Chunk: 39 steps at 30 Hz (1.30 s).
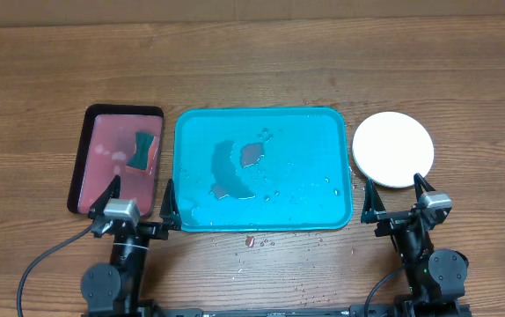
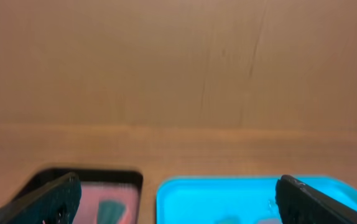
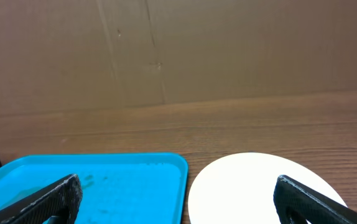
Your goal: Clean dirty plates on tray and stack at the side
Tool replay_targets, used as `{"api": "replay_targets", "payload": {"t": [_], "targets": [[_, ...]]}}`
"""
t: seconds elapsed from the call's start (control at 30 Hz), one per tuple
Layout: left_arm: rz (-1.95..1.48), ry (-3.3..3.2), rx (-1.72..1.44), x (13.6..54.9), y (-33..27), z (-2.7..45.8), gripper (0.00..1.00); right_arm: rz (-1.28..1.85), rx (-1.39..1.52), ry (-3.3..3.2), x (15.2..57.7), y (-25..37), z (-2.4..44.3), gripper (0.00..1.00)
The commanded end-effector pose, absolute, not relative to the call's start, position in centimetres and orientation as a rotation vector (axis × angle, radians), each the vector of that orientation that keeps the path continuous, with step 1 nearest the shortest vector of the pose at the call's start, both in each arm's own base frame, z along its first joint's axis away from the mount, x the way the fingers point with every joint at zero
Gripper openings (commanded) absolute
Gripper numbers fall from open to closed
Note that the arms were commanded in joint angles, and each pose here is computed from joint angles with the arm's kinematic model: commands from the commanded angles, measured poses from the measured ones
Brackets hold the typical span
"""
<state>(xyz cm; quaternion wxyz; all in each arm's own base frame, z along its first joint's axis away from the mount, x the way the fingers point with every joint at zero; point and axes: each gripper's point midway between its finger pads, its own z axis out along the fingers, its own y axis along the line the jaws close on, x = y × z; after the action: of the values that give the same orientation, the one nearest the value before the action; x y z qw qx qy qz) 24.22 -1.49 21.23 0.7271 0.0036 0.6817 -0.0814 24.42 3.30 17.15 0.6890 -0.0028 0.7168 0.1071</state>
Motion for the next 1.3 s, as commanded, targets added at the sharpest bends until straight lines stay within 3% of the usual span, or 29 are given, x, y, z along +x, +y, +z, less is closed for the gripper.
{"api": "replay_targets", "payload": {"t": [0.0,0.27,1.27], "targets": [[-0.115,1.434,0.086,24.3,-1.7,21.0,1.0,0.239,0.0,1.598,24.4,3.3,17.0,1.0],[-0.124,1.636,0.063,24.5,-1.6,15.9,0.99,0.239,0.0,1.598,24.4,3.3,17.0,1.0],[-0.12,1.629,0.062,24.5,-1.5,16.0,1.0,0.239,0.0,1.598,24.4,3.3,17.0,1.0]]}}
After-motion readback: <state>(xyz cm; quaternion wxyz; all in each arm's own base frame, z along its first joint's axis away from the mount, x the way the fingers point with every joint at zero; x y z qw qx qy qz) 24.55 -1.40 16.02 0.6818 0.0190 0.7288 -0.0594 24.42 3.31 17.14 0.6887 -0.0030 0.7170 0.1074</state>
